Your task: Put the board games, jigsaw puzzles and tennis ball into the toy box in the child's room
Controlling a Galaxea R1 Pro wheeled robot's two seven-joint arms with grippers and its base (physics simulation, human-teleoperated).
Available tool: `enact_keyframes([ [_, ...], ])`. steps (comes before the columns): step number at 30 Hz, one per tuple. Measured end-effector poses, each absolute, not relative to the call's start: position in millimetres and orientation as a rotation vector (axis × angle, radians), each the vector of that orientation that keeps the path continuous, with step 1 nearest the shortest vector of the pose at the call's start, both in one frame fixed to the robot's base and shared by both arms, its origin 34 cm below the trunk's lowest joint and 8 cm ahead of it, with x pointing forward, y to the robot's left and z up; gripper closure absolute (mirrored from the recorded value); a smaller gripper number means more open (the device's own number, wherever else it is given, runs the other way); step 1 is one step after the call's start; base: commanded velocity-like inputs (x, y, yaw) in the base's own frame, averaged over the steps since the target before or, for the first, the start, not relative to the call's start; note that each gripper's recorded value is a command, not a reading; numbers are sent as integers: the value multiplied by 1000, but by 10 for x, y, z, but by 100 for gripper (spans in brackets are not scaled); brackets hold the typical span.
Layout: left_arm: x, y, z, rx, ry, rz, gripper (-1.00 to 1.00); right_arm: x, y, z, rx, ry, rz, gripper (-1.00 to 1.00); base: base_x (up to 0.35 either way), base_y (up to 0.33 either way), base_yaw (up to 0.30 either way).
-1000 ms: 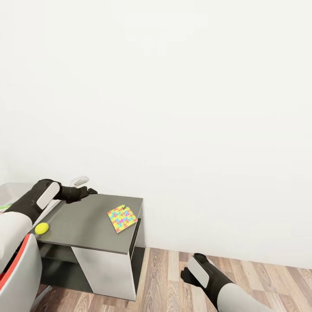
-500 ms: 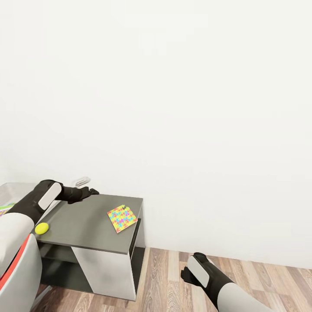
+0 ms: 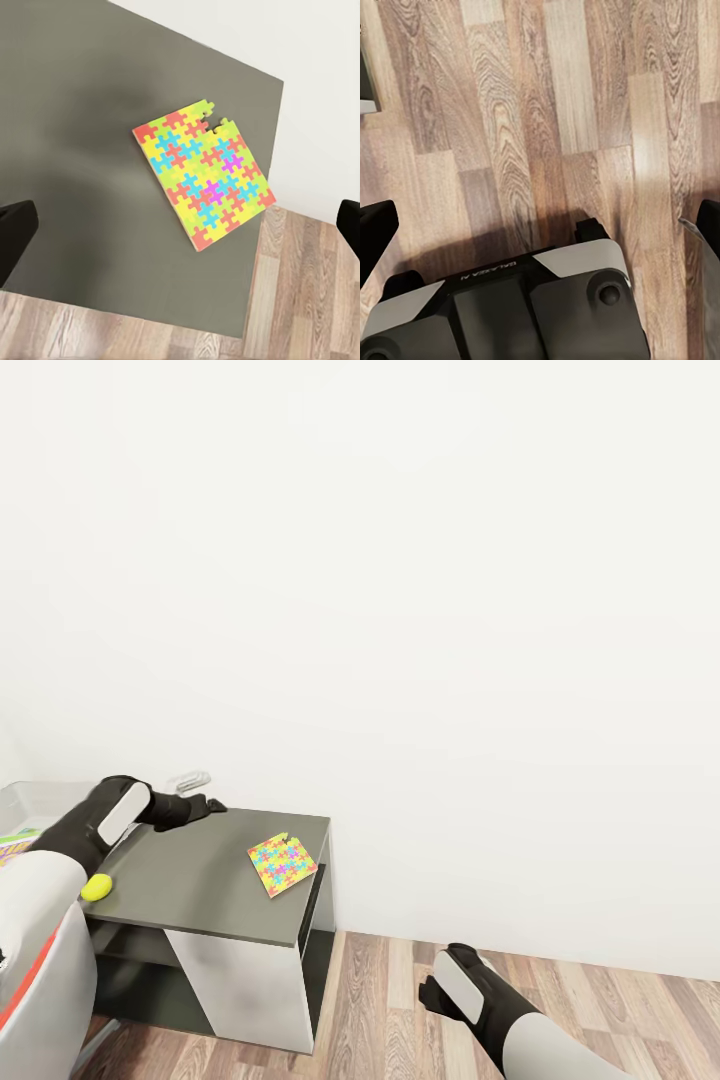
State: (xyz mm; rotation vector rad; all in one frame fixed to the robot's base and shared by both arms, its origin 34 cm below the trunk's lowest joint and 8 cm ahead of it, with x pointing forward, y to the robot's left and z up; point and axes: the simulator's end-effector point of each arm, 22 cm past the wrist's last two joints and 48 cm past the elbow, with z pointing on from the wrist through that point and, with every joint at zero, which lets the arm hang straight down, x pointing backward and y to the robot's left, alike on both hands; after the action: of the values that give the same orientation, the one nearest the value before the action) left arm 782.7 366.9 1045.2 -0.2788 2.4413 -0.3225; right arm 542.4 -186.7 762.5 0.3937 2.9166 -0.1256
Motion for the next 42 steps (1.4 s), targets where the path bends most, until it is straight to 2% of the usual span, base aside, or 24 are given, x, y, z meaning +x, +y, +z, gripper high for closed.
enact_keyframes([
  [8, 7949, 3358, 10303, -275, 2422, -248, -100, 5425, -1860, 7624, 394, 2916, -125, -100, 0, 0, 0],
  [16, 7925, 3386, 10138, -321, 2443, -118, -100, 5427, -1880, 7624, 396, 2915, -128, -100, 0, 0, 0],
  [26, 8020, 2929, 10148, -287, 2414, -162, -100, 5434, -1870, 7630, 395, 2913, -124, -100, 0, 0, 0],
  [42, 8042, 2923, 10159, -297, 2400, -152, -100, 5431, -1891, 7626, 397, 2913, -129, -100, 0, 0, 0],
])
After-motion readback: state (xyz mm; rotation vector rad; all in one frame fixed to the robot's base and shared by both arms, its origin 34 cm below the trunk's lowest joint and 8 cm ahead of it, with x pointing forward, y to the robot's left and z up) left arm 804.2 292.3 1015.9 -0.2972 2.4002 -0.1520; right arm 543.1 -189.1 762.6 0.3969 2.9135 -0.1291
